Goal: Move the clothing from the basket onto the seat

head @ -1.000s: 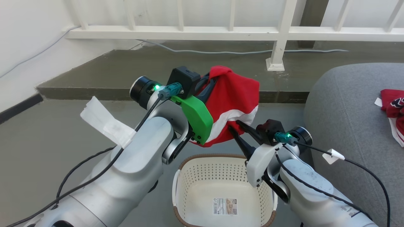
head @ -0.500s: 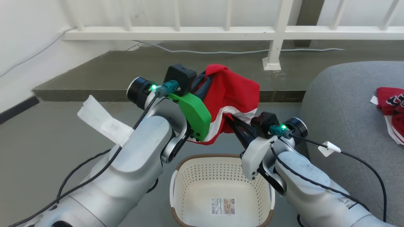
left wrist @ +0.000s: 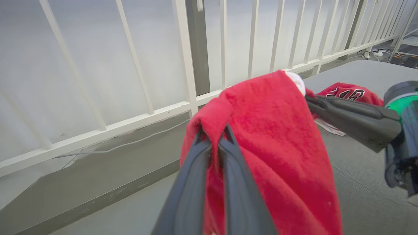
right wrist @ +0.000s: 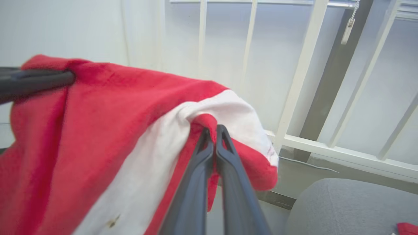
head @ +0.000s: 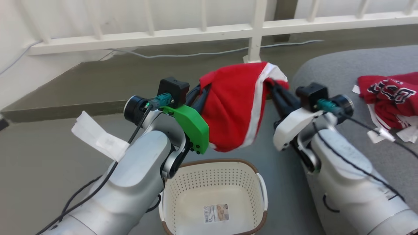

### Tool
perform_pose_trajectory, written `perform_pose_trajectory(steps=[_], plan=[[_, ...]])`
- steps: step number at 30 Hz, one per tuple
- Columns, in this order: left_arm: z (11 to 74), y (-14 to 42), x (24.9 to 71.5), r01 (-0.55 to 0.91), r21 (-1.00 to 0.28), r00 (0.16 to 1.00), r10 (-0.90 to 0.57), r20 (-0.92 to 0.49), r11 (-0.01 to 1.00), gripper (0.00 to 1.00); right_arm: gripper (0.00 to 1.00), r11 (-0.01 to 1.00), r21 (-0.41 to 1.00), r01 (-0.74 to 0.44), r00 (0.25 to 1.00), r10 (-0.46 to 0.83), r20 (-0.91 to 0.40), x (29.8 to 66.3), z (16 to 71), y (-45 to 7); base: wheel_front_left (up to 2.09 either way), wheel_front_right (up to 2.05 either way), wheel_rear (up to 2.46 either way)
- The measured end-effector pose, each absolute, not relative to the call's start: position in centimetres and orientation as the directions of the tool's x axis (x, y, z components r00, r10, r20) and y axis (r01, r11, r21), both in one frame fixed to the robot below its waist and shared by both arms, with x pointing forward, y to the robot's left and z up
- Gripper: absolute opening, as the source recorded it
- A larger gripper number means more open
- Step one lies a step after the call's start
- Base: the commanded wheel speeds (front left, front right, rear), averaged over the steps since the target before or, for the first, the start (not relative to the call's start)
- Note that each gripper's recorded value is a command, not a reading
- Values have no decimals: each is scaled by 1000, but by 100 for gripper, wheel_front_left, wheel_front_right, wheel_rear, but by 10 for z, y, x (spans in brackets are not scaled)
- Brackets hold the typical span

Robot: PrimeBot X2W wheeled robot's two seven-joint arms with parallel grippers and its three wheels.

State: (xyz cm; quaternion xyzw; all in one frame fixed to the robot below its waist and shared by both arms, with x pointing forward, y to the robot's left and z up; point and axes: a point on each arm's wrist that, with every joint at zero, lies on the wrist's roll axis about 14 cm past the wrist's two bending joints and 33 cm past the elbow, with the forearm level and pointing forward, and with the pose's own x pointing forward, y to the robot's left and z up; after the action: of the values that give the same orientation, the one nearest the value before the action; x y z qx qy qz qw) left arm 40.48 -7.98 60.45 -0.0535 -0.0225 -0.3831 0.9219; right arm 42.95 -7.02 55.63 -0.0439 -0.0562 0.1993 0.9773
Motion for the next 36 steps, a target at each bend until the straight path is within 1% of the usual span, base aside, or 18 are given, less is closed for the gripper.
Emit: perform_pose_trajectory(steps=[7, 13, 18, 19, 26, 36], plan=[[602, -105, 395, 756, -104, 655, -750, 93, 646, 100, 0, 966, -135, -222, 954, 244, 175, 432, 585, -134, 0, 0, 0], [593, -132, 377, 809, -115, 586, -806, 83, 576, 100, 0, 985, -158, -73, 966, 110, 235, 426, 605, -193, 0, 0, 0], [579, -154, 356, 858, -127, 507, -860, 56, 497, 100, 0, 983, -176, 48, 961, 2, 275, 414, 621, -242, 0, 0, 0], [579, -154, 356, 858, -127, 507, -860, 56, 497, 100, 0, 983, -176, 48, 961, 2, 275, 414, 621, -242, 0, 0, 0], [569, -182, 330, 912, -139, 394, -918, 44, 385, 100, 0, 961, -195, 197, 940, -128, 315, 391, 636, -301, 0, 0, 0], [564, -219, 299, 960, -158, 243, -968, 55, 232, 100, 0, 929, -199, 313, 908, -232, 348, 360, 648, -341, 0, 0, 0]])
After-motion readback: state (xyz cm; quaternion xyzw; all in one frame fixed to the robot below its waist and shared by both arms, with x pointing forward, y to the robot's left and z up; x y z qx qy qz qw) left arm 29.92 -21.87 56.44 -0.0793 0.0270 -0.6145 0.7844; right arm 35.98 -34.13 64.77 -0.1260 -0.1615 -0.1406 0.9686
